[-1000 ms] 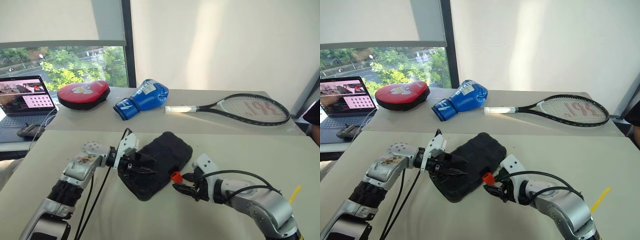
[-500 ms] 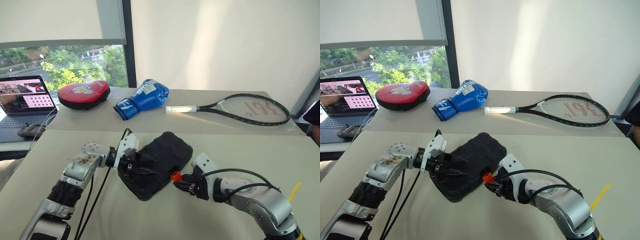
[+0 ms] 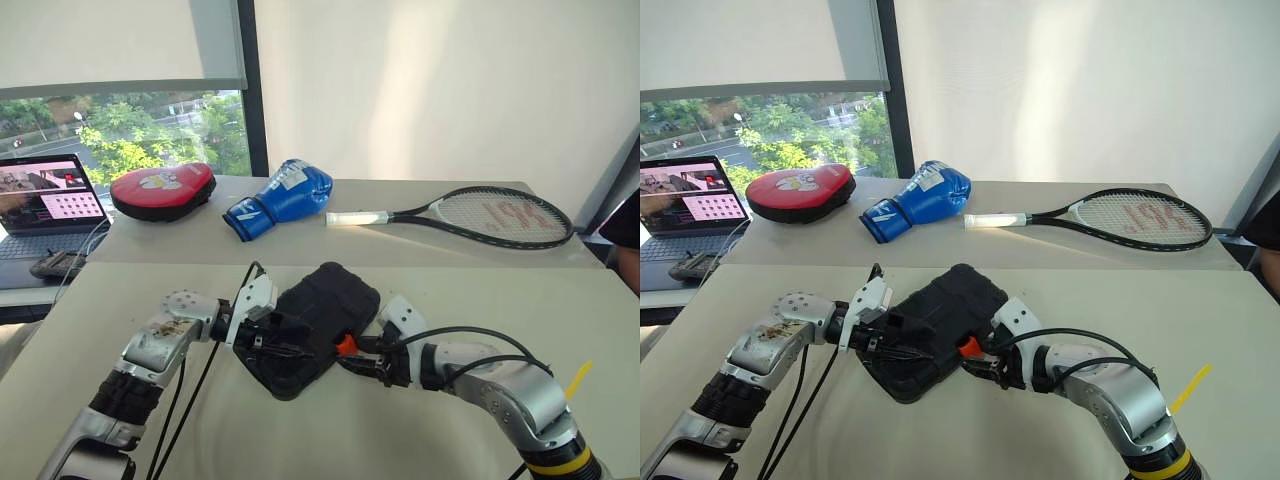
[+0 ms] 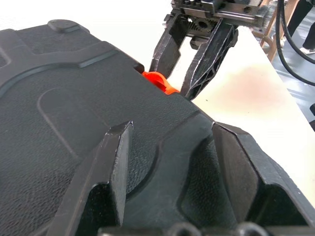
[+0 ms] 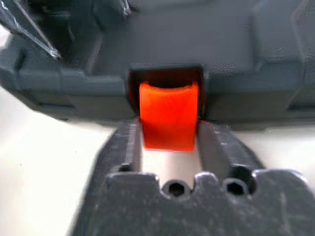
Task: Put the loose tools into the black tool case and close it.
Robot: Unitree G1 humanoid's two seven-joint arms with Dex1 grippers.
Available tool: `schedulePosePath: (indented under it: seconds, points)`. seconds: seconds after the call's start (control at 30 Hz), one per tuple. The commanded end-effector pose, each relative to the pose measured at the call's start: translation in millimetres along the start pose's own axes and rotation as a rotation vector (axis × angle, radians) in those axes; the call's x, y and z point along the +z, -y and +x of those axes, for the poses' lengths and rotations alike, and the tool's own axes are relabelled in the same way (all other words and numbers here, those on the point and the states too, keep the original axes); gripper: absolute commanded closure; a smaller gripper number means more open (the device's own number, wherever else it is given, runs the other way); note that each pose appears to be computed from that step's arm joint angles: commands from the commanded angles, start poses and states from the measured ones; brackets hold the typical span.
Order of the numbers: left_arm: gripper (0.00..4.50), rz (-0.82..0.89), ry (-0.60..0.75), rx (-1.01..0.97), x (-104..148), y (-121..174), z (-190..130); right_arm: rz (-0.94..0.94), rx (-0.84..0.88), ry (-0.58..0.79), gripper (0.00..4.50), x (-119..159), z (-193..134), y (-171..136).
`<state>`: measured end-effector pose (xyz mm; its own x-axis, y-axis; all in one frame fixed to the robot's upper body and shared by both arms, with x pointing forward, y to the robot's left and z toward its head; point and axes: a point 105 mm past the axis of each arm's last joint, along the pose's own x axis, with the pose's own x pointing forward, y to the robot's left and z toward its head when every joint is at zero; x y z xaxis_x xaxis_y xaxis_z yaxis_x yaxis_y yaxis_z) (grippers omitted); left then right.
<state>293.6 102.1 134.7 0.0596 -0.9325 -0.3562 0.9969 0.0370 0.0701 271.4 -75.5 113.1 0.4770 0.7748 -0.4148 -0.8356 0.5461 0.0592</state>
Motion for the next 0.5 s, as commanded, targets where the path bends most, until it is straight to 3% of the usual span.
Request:
schedulePosePath:
  seconds: [0.03, 0.1, 0.13, 0.27, 0.4, 0.47, 0.5]
  points:
    - [1.78, -0.041, -0.039, 0.002, -11, 3, 2, -0.076, -0.050, 0.076, 1.05, 20, -22, 5]
    - [1.78, -0.042, -0.038, 0.007, -10, 3, 2, -0.056, -0.056, 0.066, 1.05, 17, -32, 5]
    - [1.78, -0.043, -0.038, 0.008, -10, 3, 3, -0.023, -0.068, 0.065, 1.29, 14, -39, 7]
    - [1.78, -0.045, -0.036, 0.011, -9, 3, 5, 0.023, -0.050, 0.055, 2.46, 8, -48, 1]
    - [1.78, -0.042, -0.037, 0.010, -8, 2, 6, 0.044, -0.041, 0.053, 3.93, 9, -35, 1]
    - [1.78, -0.040, -0.039, 0.009, -8, 1, 6, 0.049, -0.052, 0.039, 4.47, 7, -20, 6]
    - [1.78, -0.039, -0.040, 0.008, -8, 2, 6, 0.048, -0.055, 0.030, 4.47, 6, -15, 7]
